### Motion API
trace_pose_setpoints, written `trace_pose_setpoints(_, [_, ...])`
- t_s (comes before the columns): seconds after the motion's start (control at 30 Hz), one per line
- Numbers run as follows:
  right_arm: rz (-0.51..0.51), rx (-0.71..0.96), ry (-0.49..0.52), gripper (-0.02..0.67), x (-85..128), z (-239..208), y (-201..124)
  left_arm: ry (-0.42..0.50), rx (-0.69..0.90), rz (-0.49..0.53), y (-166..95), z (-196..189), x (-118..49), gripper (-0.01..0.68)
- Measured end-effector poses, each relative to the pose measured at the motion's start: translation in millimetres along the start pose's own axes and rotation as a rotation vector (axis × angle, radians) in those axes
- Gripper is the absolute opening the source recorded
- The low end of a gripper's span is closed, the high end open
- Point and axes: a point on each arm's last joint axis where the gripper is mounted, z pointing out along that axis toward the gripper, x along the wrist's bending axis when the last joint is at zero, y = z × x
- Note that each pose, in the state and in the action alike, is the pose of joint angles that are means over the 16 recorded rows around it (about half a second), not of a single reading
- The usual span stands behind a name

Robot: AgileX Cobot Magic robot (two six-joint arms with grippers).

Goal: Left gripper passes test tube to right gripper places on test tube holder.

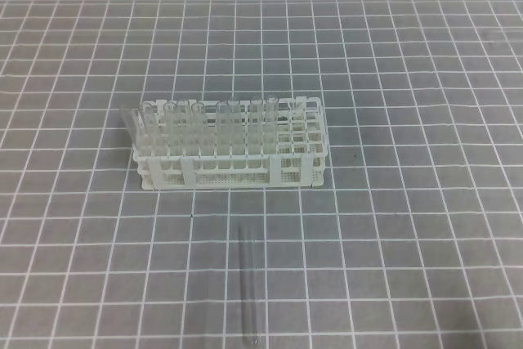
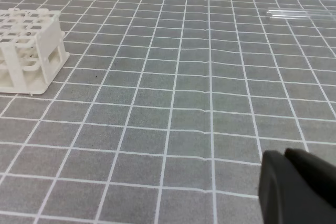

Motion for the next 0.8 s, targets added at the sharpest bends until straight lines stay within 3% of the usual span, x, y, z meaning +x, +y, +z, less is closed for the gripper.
trace_pose_setpoints(0.2, [0.000, 0.000, 0.000, -0.001, 0, 0, 0, 0.000, -0.022, -0.020, 1, 0, 0.0, 0.013])
trace_pose_setpoints(0.43, [0.034, -0.042, 0.011, -0.001, 1, 0, 4, -0.005, -0.061, -0.144, 5, 0, 0.0, 0.013])
trace_pose_setpoints(0.8, [0.399, -0.228, 0.086, -0.001, 3, -3, 22, -0.013, -0.105, -0.306, 8, -1, 0.3, 0.012])
